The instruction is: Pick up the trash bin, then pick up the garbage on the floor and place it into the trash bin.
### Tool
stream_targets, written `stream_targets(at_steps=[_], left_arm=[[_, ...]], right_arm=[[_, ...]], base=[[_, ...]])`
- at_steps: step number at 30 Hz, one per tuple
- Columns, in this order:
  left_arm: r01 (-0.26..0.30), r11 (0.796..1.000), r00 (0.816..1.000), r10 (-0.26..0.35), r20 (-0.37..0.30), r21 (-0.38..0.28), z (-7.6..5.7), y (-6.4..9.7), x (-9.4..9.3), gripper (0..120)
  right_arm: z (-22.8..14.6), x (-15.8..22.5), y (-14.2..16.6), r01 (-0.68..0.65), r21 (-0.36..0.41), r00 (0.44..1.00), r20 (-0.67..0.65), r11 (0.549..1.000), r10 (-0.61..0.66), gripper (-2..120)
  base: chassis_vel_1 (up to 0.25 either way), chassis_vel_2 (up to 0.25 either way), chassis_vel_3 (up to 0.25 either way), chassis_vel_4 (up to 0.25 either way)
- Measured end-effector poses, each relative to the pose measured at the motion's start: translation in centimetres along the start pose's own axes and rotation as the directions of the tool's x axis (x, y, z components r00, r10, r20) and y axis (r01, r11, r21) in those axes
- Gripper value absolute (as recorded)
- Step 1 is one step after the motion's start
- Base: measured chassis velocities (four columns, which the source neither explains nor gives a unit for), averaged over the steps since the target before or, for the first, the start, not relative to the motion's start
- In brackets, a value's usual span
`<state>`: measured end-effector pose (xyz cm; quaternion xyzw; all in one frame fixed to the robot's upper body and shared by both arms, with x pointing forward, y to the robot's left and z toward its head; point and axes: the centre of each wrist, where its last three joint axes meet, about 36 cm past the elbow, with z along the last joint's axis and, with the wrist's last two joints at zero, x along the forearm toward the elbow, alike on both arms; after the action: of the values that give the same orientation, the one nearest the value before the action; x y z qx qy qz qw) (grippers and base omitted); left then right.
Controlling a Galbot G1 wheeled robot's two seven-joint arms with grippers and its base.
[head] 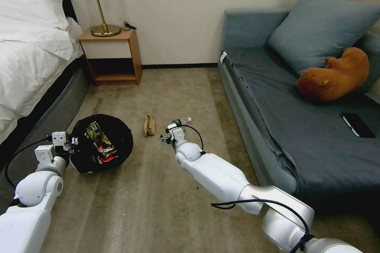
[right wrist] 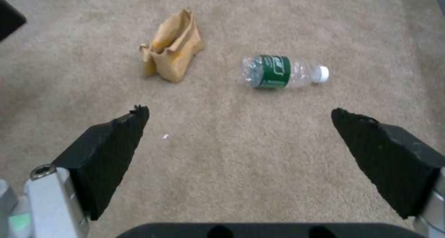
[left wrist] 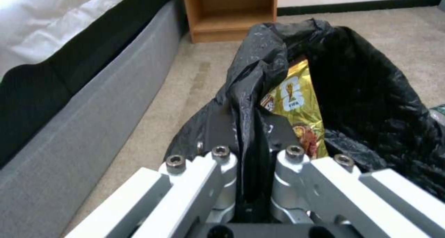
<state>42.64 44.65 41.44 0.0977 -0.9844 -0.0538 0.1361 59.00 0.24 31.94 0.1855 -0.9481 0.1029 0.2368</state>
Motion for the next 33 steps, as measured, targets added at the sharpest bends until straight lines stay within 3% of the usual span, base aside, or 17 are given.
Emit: stream_targets(at_steps=[13,33], left_arm=[[0.008,1.000,1.000,-0.008,-0.006,-0.005,0.2,0.6,-0.4,5],[0.011,1.000,1.000,-0.011,-0.006,-0.006,0.4,1.1,-0.2,5]], right_arm=[[1.2,-0.5,-0.7,0.017,0.017,1.000,-0.013,1.000,-0.016,100],[1.8,-0.2,0.0,0.032,0.026,0.999,-0.013,0.999,-0.031,100]], base=[[-0.003,0.004,0.004,-0.004],[-0.099,0.099,0.094,-0.106]])
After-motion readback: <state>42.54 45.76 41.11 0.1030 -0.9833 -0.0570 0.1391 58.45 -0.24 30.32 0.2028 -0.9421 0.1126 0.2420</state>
